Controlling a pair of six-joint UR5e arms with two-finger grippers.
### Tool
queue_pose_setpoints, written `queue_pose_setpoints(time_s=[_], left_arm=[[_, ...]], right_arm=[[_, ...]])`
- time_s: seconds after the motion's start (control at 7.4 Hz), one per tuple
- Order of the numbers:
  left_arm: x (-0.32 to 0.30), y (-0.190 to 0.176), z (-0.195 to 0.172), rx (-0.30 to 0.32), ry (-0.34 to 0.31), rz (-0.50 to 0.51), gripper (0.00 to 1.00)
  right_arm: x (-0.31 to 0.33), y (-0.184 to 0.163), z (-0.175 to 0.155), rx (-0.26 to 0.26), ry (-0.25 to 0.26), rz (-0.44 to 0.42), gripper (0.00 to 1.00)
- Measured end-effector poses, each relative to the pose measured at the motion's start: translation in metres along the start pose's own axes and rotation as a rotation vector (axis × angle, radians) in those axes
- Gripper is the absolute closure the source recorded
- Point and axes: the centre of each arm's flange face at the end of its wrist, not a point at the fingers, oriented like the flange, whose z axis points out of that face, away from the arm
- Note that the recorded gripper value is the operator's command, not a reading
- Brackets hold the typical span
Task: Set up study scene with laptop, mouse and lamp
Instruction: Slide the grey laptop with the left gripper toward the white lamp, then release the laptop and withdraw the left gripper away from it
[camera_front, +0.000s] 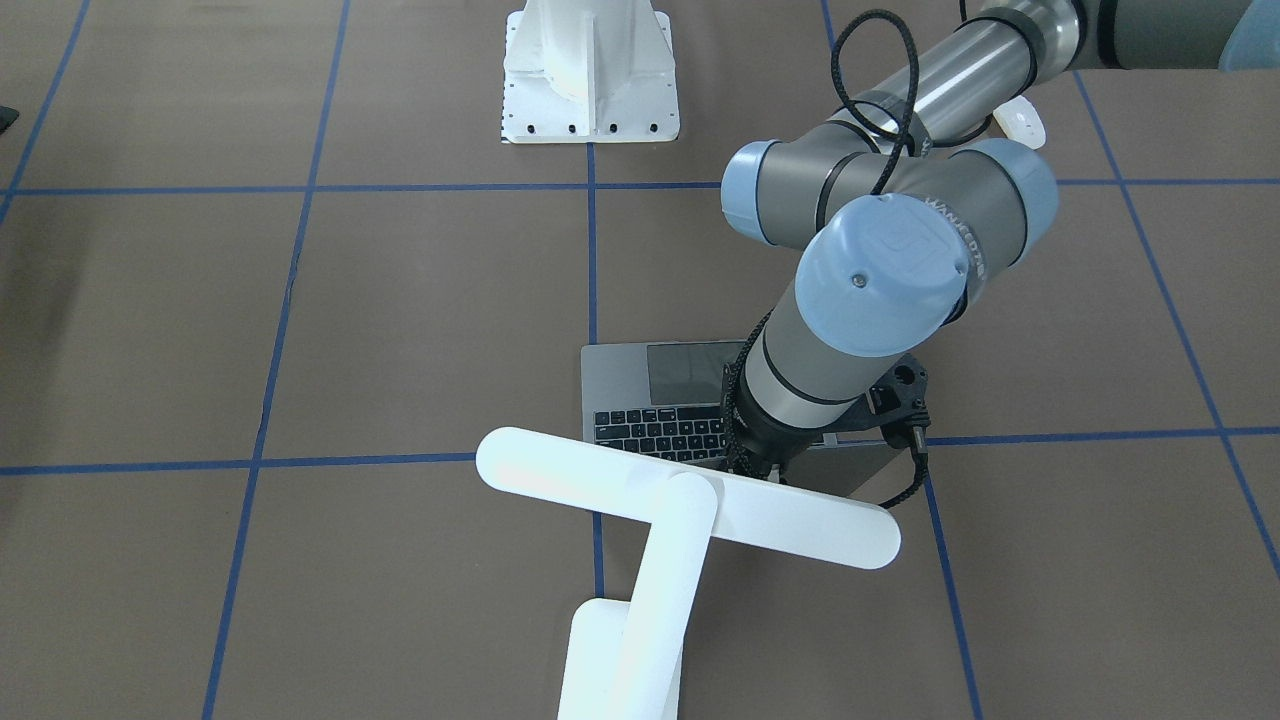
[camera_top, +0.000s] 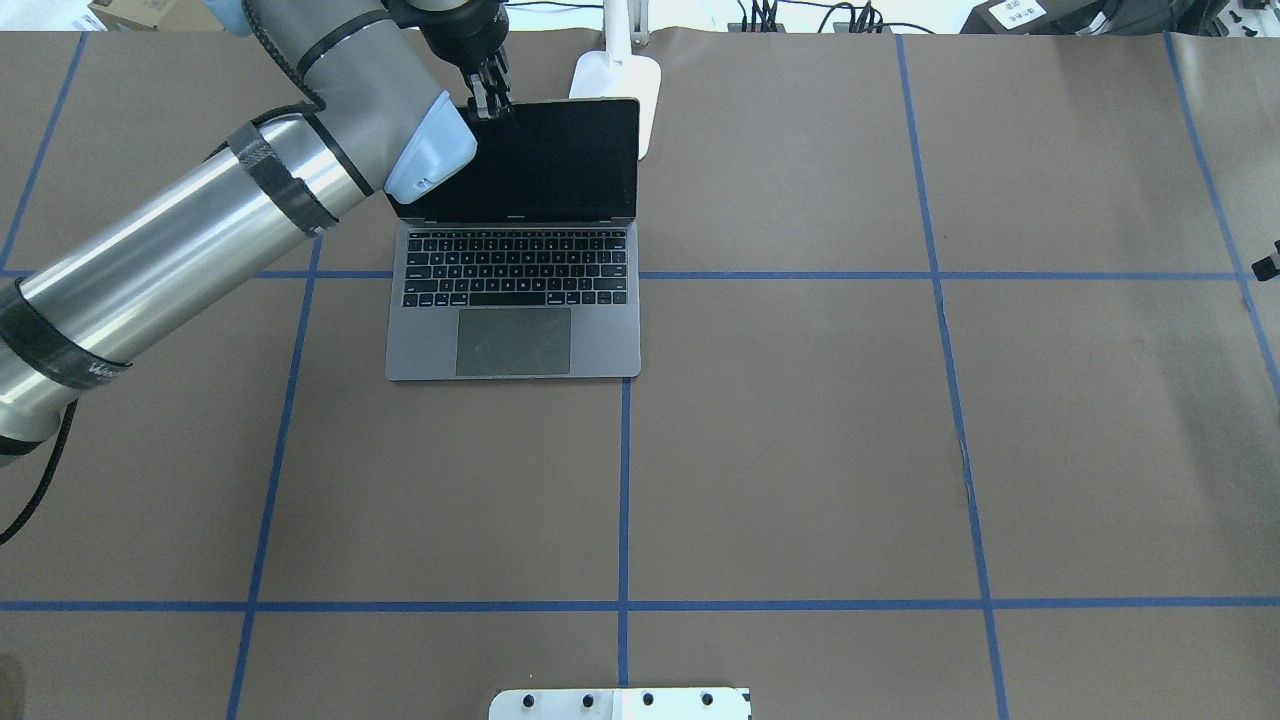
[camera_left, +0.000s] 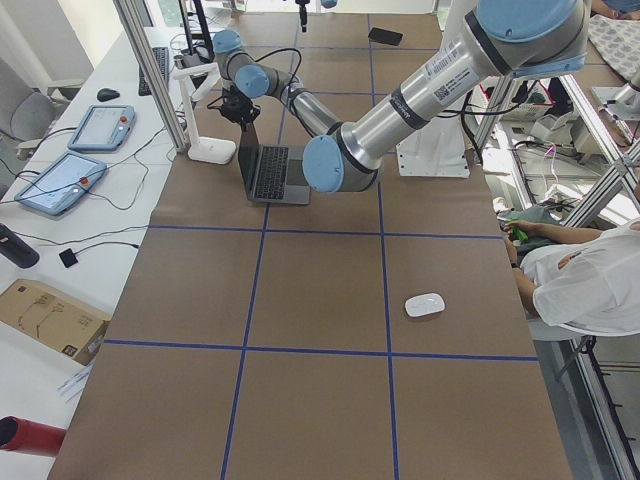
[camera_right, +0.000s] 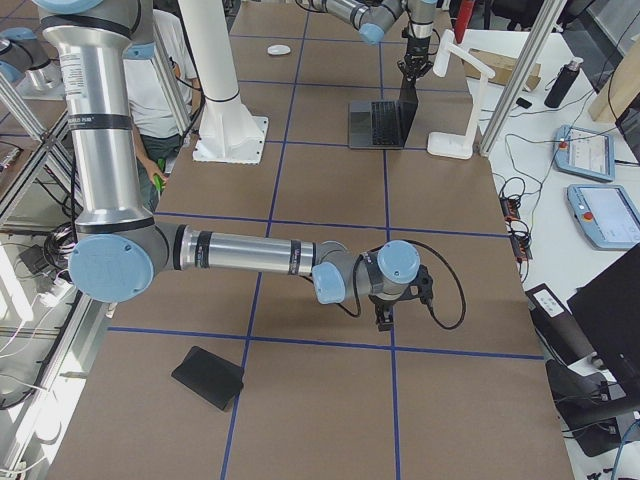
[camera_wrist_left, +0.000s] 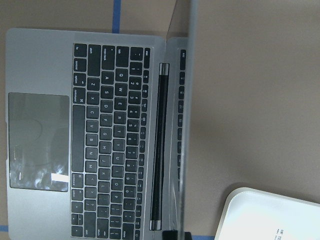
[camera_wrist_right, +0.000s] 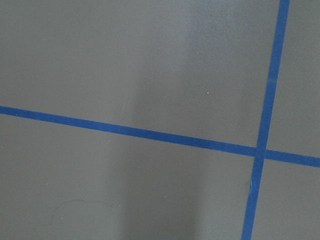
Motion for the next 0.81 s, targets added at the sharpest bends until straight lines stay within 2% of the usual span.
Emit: queue_pose_setpoints(time_s=[0.41,0.54,0.68,0.81], left_arm=[[-0.0063,0.0117,-0.0009,-0.008,-0.001,-0.01,0.98],[-0.0073,0.0122,0.0003,-0.008,-0.002,-0.006,0.63],[-0.0075,0.0114,0.0014,-0.009,-0.001,-0.001,0.18],[-0.0077,0.0111,0.0018,-0.015,0.002,0.006,0.0]], right_arm=[[0.0011,0.0003,0.0008,-0.002,0.0,0.002,0.01],[0.0013,0.0004,0.001,-0.002,0.0,0.003,0.01],[0.0012,0.0002,0.0009,-0.002,0.0,0.002,0.01],[0.0007,-0.0007,0.0005,-0.001,0.0,0.001,0.01]])
